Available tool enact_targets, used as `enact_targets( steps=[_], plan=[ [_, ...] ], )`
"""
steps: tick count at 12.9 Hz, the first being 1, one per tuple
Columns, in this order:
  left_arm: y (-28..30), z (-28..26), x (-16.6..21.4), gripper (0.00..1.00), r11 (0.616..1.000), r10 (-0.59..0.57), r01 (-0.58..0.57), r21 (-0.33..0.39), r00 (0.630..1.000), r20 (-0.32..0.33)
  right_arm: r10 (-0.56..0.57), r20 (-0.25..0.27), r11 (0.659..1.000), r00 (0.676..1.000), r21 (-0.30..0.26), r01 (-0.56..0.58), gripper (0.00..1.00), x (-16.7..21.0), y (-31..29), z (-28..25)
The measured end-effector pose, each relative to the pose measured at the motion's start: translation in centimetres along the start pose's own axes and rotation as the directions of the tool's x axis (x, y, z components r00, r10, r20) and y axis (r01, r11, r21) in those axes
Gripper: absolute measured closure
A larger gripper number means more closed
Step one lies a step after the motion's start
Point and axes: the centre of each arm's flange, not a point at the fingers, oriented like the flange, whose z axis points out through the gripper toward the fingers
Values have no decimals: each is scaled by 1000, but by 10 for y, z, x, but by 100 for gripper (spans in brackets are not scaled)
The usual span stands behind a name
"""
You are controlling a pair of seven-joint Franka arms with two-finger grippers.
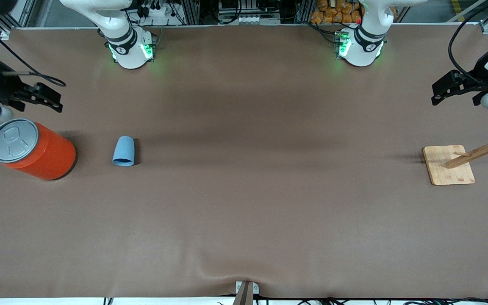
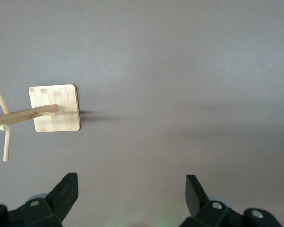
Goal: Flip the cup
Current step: 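Reach the right gripper to the lying blue cup and grasp it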
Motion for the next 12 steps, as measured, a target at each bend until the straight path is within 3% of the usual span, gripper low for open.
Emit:
enact_targets(
  steps=[2, 4, 8, 12],
  plan=[
    [-1, 2, 1, 0, 1000, -2, 2, 0, 1000, 5, -3, 31, 1000, 1000, 5, 3, 0, 24, -3, 57],
    [-1, 2, 1, 0, 1000, -3, 3, 0, 1000, 6, -3, 24, 1000, 1000, 18, 2, 0, 40, -7, 134],
    [-1, 2, 1, 0, 1000, -3, 3, 0, 1000, 5, -3, 31, 1000, 1000, 22, 2, 0, 26, -8, 240],
    [-3, 2, 1, 0, 1000, -6, 6, 0, 1000, 5, -45, -6, 999, 999, 28, 45, 0, 10, -5, 312]
  ],
)
